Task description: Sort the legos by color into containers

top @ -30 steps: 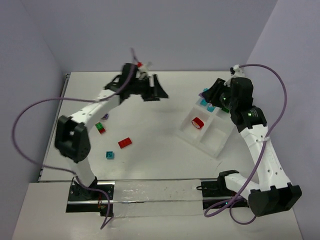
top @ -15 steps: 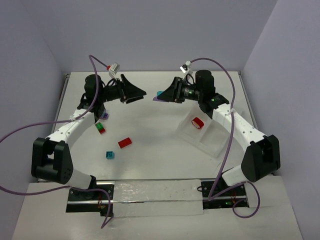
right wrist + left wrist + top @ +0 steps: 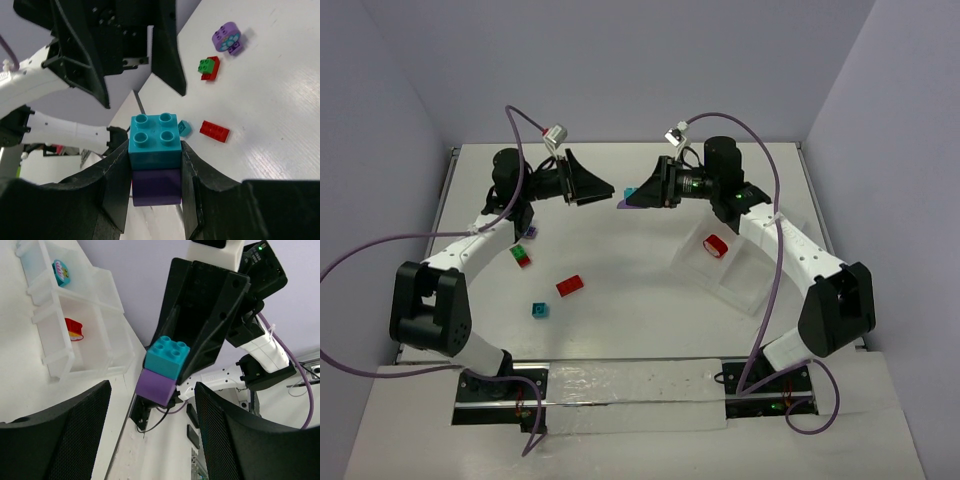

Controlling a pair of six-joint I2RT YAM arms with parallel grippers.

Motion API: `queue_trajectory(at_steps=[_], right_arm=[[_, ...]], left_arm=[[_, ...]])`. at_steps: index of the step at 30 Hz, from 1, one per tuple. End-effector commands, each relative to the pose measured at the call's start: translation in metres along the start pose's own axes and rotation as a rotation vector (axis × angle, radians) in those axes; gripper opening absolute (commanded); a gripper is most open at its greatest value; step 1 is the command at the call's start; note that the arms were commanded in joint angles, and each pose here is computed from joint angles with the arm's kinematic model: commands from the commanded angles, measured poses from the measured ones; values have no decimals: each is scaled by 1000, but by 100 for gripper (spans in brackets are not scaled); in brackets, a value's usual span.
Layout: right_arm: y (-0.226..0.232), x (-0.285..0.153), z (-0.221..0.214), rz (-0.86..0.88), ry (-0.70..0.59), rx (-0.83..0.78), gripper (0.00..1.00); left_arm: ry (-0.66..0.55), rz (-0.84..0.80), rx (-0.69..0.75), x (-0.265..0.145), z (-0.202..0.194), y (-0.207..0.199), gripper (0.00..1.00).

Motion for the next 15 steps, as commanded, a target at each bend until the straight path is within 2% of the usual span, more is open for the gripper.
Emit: queue_trajectory(at_steps=[1, 15], right_arm=[[25, -1, 8, 88, 25, -98, 0], [24, 3, 2, 89, 86, -115, 0]], left_arm=[[74, -72, 99, 8, 2, -21, 75], [229, -123, 125, 24, -21, -28, 65]])
Point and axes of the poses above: each gripper's point midway between its finger pads, its own x axis out along the fingers, its own y axis along the line the jaws close on, z = x × y, the point moved 5 cm from there along -x, back along the fingers, and after that the axes turned 10 degrees about -x, right-handed, at the moved point
